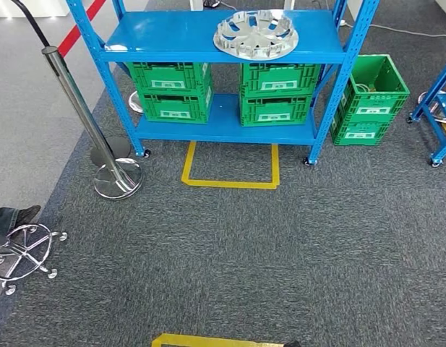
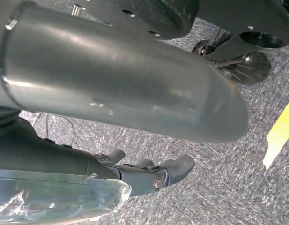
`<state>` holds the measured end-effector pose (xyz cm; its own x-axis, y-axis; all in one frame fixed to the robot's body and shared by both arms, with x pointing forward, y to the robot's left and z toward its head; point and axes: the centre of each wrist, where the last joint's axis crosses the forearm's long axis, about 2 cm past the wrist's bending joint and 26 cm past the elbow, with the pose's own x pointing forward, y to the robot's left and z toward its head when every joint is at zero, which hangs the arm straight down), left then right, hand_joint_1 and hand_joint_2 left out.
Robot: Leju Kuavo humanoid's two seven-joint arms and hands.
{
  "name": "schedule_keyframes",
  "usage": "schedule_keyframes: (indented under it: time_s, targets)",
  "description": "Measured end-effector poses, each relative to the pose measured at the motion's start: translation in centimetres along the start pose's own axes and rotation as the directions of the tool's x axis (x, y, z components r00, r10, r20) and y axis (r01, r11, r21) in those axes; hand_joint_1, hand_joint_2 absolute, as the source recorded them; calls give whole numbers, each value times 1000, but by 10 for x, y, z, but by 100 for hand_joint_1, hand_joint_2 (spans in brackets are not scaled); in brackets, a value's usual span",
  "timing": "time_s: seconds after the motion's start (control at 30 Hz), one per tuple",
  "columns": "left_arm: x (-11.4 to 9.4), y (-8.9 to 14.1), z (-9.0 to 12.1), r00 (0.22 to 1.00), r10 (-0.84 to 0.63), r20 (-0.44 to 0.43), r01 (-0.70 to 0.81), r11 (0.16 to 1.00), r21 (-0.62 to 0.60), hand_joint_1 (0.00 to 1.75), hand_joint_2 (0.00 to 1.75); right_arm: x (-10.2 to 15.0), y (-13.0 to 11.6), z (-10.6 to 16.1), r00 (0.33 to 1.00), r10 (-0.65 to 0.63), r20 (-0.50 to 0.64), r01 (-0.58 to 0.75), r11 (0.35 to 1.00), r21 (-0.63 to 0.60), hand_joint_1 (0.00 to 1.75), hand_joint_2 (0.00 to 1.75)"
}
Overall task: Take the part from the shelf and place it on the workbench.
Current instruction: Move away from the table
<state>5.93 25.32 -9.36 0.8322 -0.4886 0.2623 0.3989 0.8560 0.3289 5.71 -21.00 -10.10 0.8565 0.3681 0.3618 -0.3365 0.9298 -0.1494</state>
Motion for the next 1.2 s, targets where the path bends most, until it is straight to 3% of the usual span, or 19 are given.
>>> schedule_keyframes:
  time_s: [1.2]
  targets:
    - [-2, 2, 1, 1000, -20, 4, 20, 1000, 12, 0, 0, -1, -2, 0, 1000, -10, 3, 10, 1000, -2, 0, 0]
